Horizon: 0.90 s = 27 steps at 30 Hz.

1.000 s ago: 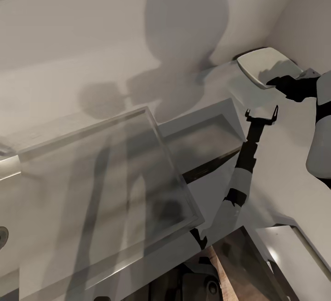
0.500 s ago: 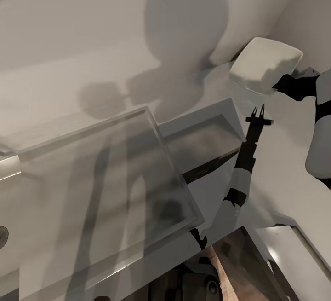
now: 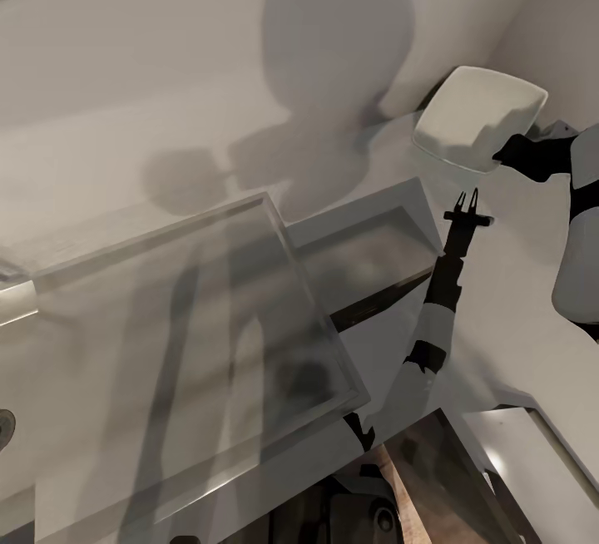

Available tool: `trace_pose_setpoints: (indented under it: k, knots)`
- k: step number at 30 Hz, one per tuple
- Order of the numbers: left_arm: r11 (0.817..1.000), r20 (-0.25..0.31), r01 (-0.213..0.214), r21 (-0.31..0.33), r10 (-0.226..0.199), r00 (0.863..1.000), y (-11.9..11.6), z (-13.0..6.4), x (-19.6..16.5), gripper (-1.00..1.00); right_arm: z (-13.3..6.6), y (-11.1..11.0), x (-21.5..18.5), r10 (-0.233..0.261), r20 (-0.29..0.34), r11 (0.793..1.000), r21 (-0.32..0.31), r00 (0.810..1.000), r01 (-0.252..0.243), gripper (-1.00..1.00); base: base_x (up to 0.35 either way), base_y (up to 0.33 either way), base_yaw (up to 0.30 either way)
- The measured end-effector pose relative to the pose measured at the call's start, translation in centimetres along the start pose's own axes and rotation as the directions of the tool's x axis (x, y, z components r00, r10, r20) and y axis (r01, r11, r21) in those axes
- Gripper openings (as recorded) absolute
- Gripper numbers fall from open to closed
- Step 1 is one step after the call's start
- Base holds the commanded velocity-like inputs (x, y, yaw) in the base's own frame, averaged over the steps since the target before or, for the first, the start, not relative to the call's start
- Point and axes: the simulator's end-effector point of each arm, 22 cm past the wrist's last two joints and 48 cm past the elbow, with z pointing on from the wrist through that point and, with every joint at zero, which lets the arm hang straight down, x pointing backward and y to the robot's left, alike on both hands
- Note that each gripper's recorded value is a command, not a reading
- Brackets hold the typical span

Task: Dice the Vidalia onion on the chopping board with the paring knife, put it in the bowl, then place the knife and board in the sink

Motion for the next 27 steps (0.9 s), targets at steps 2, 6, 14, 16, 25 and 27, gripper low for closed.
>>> trace_pose_setpoints:
  k: [2,6,14,16,25,27]
  knots:
    - [1.0,0.0,0.0,0.0,0.0,1.0,0.0,0.0,0.0,1.0,0.0,0.0,0.0,-0.001,0.0,1.0,0.001,1.0,0.001,-1.0,0.0,0.0,0.0]
    - [1.0,0.0,0.0,0.0,0.0,1.0,0.0,0.0,0.0,1.0,-0.2,0.0,-0.3,-0.005,0.007,1.0,0.002,1.0,0.005,-1.0,0.0,0.0,0.0]
    - [1.0,0.0,0.0,0.001,0.0,1.0,0.0,0.0,0.0,1.0,-0.4,0.2,-0.7,-0.005,0.016,1.0,-0.004,1.0,0.005,-1.0,0.0,0.0,0.0]
    - [1.0,0.001,0.0,0.002,0.0,1.0,0.0,0.0,0.0,1.0,-0.4,0.4,-0.7,-0.005,0.016,1.0,-0.006,1.0,0.005,-1.0,0.0,0.0,0.0]
    - [1.0,0.011,-0.001,0.002,0.001,1.0,0.0,0.2,-0.3,1.0,-0.8,1.8,-0.7,-0.005,0.018,1.0,-0.028,1.0,0.005,-1.0,-0.002,0.0,-0.086]
    - [1.0,0.014,-0.001,0.001,0.001,1.0,0.0,0.2,-0.4,1.0,-0.9,2.1,-0.7,-0.006,0.018,0.999,-0.033,1.0,0.006,-1.0,-0.058,0.002,-0.111]
